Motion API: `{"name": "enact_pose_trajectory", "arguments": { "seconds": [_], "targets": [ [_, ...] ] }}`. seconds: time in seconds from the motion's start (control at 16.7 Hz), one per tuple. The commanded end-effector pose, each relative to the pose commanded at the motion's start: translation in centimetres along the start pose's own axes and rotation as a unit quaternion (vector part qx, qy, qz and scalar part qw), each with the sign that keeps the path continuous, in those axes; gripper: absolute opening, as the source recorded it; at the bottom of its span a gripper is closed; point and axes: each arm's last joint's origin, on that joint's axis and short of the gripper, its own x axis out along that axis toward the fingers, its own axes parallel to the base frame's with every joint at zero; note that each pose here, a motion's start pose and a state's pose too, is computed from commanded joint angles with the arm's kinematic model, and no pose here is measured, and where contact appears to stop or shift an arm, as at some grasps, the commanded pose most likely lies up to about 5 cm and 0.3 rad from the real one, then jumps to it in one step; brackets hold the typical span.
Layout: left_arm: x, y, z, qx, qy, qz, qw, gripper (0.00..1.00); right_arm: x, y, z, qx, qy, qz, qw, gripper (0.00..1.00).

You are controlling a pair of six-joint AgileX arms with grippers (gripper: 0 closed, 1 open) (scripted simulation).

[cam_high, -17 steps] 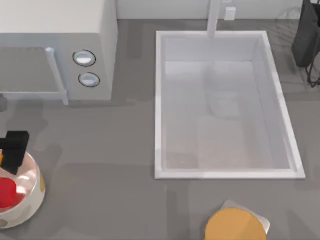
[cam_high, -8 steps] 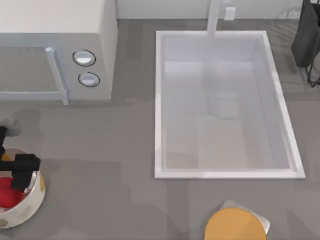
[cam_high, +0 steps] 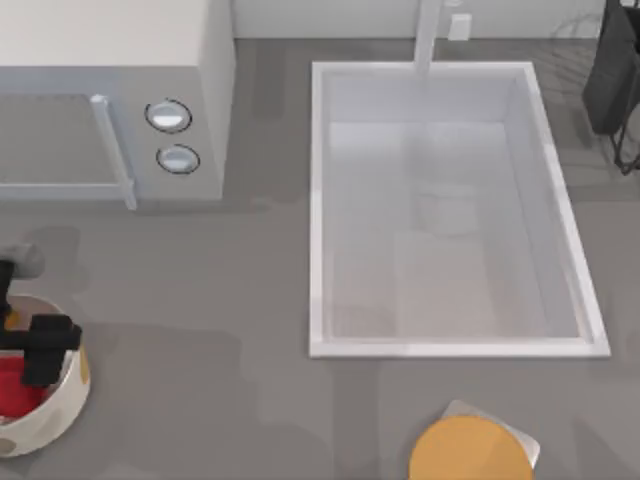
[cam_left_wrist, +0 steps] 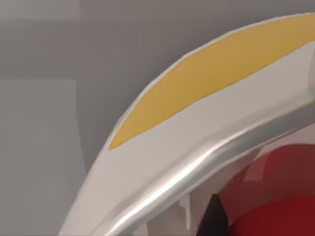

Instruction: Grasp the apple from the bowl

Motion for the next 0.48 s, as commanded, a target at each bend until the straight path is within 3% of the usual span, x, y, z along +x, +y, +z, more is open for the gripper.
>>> {"name": "enact_pose_trajectory", "arguments": {
  "seconds": [0.48],
  "targets": [
    [0.00, 0.00, 0.00, 0.000, 0.000, 0.000, 1.000, 0.40, 0.00, 0.00, 0.00, 0.000, 0.000, 0.000, 1.000, 1.00]
  ]
}}
